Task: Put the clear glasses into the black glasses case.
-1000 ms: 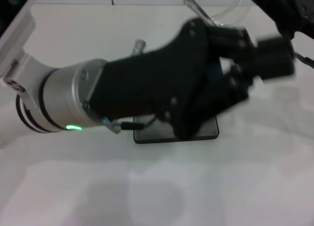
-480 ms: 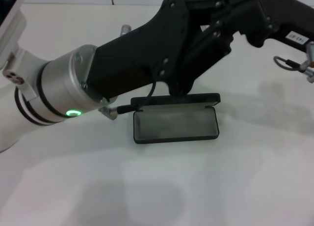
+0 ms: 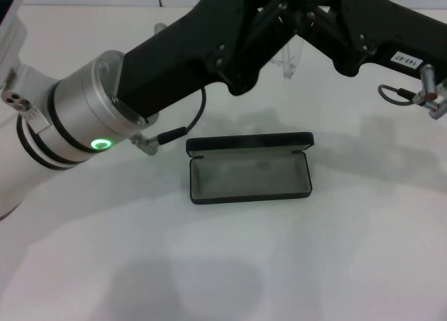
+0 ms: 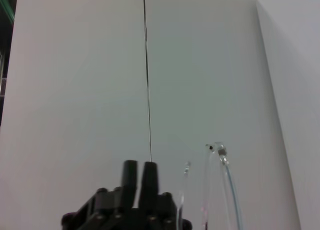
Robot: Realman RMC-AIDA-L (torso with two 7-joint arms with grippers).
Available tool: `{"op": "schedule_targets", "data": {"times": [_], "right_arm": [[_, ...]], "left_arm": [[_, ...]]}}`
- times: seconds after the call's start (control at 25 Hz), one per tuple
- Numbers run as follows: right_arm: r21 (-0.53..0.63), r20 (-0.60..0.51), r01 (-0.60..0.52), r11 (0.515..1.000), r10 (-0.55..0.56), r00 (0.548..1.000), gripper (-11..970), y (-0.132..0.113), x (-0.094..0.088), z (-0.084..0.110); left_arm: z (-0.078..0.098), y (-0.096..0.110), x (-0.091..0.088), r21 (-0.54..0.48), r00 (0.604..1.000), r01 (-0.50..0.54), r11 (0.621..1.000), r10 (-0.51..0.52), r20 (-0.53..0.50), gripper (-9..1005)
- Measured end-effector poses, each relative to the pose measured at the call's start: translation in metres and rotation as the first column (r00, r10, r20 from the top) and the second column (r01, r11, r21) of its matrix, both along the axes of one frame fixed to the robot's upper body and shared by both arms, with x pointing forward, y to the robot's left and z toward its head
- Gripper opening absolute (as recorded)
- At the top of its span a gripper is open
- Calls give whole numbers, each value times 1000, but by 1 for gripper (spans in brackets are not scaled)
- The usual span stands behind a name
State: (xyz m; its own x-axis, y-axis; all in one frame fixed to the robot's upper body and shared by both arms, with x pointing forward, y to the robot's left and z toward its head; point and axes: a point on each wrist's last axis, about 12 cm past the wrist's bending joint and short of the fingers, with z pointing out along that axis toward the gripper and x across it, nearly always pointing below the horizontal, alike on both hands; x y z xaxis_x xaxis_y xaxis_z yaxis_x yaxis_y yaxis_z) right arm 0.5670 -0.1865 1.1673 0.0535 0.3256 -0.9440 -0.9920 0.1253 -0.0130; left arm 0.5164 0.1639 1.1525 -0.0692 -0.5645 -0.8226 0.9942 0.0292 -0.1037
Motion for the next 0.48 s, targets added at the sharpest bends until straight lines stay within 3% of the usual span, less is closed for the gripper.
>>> {"op": "schedule_targets", "data": {"times": [0.48], "right_arm": [[-15,5,12,1000,-12,1000,106,0,2,-1]], "left_arm": [[-3,0,8,25,999,-38,999,39,-36,73]]}}
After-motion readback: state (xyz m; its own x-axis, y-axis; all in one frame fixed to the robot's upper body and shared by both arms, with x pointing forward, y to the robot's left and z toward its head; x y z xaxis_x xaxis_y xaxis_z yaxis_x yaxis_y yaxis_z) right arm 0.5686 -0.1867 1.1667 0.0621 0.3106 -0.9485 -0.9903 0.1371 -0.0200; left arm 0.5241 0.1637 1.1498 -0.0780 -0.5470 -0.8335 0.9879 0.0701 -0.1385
